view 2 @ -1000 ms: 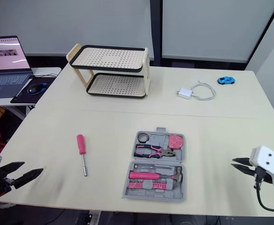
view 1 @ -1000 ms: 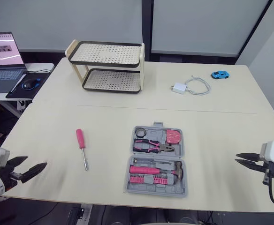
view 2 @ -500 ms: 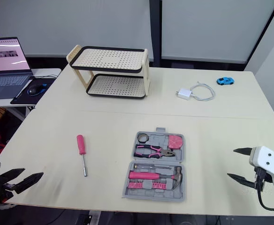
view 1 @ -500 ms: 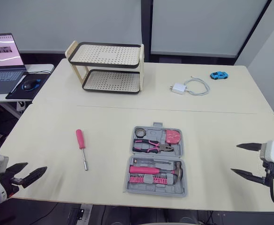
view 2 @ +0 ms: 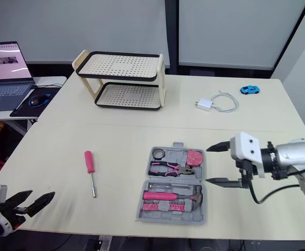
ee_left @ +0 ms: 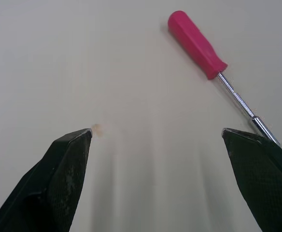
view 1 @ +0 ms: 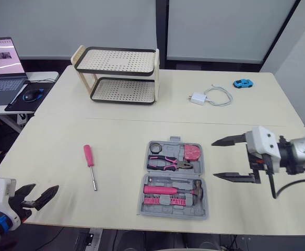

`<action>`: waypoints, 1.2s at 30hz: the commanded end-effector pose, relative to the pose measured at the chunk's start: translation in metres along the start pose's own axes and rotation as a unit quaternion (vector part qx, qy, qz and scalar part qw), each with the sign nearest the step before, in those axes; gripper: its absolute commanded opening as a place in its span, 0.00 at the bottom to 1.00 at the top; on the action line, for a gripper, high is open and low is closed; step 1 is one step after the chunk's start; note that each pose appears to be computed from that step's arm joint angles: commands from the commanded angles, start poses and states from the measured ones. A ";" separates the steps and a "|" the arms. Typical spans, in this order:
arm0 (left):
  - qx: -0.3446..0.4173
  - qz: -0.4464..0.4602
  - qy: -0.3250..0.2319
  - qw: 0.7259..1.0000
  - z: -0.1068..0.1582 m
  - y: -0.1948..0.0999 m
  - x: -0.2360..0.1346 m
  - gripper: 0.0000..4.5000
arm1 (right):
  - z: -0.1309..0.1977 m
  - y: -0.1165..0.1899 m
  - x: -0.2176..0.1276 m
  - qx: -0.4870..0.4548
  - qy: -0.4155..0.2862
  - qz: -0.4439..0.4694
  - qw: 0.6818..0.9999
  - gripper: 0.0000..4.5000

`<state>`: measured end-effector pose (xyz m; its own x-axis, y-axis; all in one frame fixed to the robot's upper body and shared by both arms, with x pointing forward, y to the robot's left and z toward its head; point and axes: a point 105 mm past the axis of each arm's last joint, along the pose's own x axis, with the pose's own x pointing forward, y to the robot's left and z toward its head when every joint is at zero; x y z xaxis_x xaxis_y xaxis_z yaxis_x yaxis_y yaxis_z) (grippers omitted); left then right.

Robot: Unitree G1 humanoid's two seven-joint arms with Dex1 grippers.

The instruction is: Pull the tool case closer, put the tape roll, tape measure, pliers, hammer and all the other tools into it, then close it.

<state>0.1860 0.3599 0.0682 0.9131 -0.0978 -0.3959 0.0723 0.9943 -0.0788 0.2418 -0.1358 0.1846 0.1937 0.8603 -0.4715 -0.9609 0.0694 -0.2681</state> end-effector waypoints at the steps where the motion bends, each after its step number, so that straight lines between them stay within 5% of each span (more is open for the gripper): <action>1: 0.000 0.014 -0.031 0.999 0.014 -0.012 0.008 1.00 | 0.009 -0.004 0.007 -0.010 -0.007 0.010 1.000 0.99; 9: -0.049 0.079 -0.107 0.990 0.036 -0.038 0.049 1.00 | 0.013 -0.006 0.017 -0.013 -0.018 0.023 0.999 0.99; 26: -0.034 0.142 -0.059 0.987 0.020 -0.074 0.117 1.00 | 0.003 0.005 0.021 -0.006 -0.007 0.036 0.999 0.99; 36: -0.033 0.132 -0.056 0.989 0.029 -0.093 0.122 1.00 | 0.000 0.009 0.021 -0.004 -0.003 0.038 0.999 0.99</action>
<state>0.3007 0.2571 0.0417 0.9263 0.1587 -0.3418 -0.1915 0.9794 -0.0641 0.2406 -0.1181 0.1651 0.1145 0.8636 -0.4909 -0.9809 0.0201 -0.1935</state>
